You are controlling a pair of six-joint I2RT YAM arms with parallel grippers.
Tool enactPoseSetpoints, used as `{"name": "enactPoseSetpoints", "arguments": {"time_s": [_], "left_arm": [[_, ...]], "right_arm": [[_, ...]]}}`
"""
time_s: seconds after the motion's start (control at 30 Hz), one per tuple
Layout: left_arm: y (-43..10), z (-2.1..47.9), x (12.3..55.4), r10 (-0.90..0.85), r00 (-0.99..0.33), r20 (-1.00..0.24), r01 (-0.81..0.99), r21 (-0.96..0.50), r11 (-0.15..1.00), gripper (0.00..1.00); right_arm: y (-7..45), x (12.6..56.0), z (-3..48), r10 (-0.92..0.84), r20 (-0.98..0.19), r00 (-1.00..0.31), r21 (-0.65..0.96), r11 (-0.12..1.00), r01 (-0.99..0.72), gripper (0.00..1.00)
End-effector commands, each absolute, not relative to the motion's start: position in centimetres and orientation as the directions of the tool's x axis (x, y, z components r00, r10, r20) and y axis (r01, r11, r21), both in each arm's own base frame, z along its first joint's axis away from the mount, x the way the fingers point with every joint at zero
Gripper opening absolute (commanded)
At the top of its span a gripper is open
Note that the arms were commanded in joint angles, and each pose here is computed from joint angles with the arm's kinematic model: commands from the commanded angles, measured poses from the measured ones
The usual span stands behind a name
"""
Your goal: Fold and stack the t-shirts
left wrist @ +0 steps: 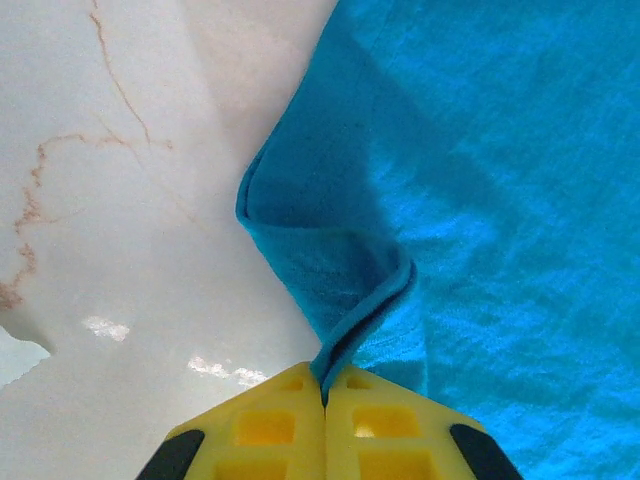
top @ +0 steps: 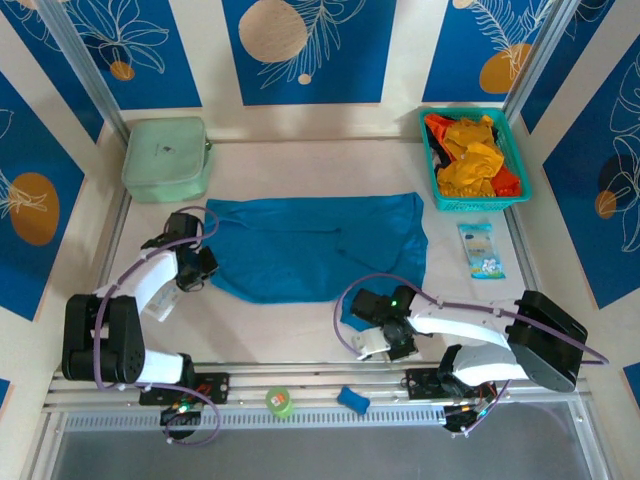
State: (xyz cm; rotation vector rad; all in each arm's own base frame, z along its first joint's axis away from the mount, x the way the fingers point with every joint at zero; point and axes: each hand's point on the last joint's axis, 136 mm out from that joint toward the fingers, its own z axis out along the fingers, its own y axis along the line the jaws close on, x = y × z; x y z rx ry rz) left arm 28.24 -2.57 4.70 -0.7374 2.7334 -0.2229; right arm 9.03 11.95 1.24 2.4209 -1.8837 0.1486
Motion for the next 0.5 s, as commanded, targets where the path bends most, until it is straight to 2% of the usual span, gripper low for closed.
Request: {"name": "enactPoseSetpoints", "arguments": {"time_s": [0.0, 0.23, 0.47], "left_arm": [[-2.8, 4.9, 27.9, -0.496, -0.831, -0.252, -0.445, -0.234, 0.864, 0.00], [-2.6, 5.0, 26.8, -0.491, -0.838, -0.237, -0.447, -0.217, 0.868, 0.00], [-1.7, 5.6, 26.0, -0.496, -0.832, -0.250, -0.467, -0.167, 0.868, 0.00]], "right_arm": [[11.7, 9.3, 1.1, -0.960, 0.142, 0.242, -0.017, -0.247, -0.969, 0.00], [11.7, 11.8, 4.2, -0.976, 0.109, 0.190, -0.178, -0.207, -0.962, 0.00], [13.3, 17.9, 10.4, -0.997, -0.051, 0.057, -0.475, -0.027, -0.880, 0.00]]}}
